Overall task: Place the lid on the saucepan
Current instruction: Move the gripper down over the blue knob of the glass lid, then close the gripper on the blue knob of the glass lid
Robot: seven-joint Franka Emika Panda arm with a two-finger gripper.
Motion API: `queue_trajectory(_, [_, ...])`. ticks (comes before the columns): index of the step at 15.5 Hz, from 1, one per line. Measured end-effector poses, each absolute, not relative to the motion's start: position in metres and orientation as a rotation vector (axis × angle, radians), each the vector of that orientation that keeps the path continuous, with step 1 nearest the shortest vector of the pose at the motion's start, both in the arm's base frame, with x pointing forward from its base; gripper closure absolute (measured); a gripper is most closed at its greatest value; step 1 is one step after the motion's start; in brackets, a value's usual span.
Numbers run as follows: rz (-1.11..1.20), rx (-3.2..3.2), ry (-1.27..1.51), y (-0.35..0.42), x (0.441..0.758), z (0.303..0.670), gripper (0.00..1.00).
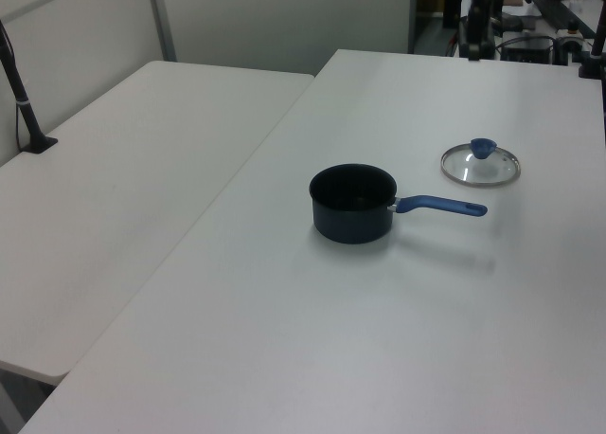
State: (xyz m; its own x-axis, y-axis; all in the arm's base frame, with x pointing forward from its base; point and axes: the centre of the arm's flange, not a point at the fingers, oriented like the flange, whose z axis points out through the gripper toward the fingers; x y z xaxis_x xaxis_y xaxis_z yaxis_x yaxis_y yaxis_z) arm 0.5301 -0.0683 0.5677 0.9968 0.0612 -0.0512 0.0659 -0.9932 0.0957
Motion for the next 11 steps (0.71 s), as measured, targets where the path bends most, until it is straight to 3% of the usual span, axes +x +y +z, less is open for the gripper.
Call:
queue_trajectory(3, [-0.177, 3.019, 0.065, -0.091, 0.526, 0.509, 0.0])
queue_trajectory(11, [-0.131, 3.035, -0.051, -0.129, 0.51, 0.378, 0.0])
